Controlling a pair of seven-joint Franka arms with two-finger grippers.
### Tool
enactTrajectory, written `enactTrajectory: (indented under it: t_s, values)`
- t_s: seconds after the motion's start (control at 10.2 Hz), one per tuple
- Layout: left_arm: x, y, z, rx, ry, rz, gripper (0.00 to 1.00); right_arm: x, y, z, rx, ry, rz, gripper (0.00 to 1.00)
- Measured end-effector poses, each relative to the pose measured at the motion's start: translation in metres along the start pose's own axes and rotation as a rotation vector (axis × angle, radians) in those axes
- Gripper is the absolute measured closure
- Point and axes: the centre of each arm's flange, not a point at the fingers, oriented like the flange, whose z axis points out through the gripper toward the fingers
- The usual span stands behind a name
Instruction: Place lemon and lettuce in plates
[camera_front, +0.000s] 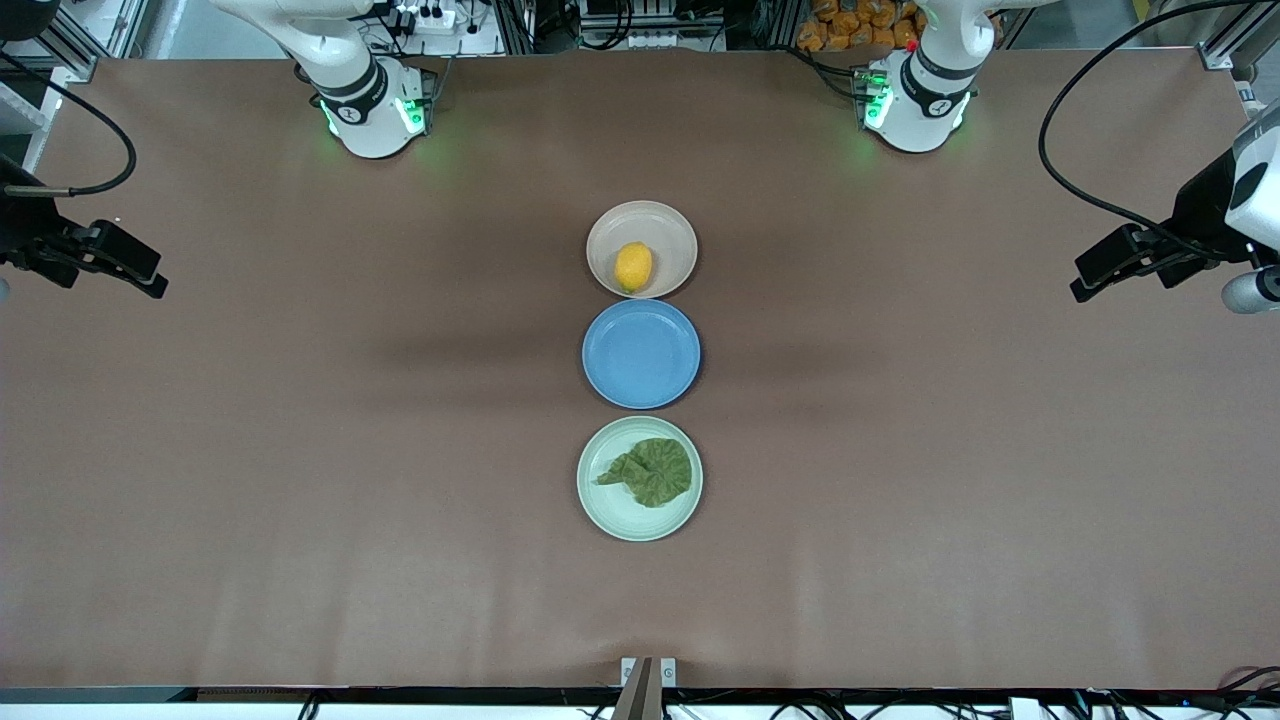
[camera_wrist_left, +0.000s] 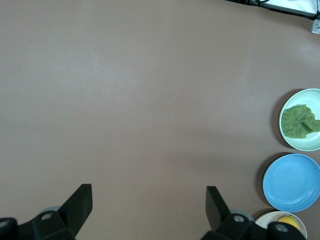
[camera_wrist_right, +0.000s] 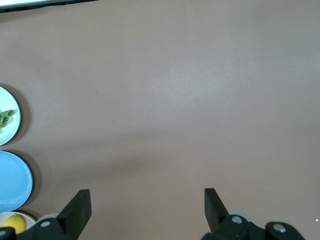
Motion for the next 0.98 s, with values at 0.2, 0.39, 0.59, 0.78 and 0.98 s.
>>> enactTrajectory:
  t_s: [0.2,0.39,0.59,0.78,0.98]
  values:
    - [0.000,0.000,-0.002,-0.001,0.004,0.000,0.00,0.000,0.000,0.000,0.000,0.000,0.000,0.00]
    - [0.001,-0.002,-0.003,-0.002,0.007,-0.003,0.00,0.000,0.000,-0.001,0.000,0.000,0.000,0.00]
    - [0.003,-0.010,-0.004,0.000,0.008,-0.019,0.00,-0.001,0.000,-0.001,0.000,0.000,0.000,0.00]
    - [0.004,-0.014,-0.004,0.005,0.009,-0.024,0.00,-0.001,0.000,-0.001,0.000,0.000,0.000,0.00]
    - [0.004,-0.014,-0.004,0.007,0.010,-0.024,0.00,-0.001,0.000,-0.001,0.000,0.000,0.000,0.00]
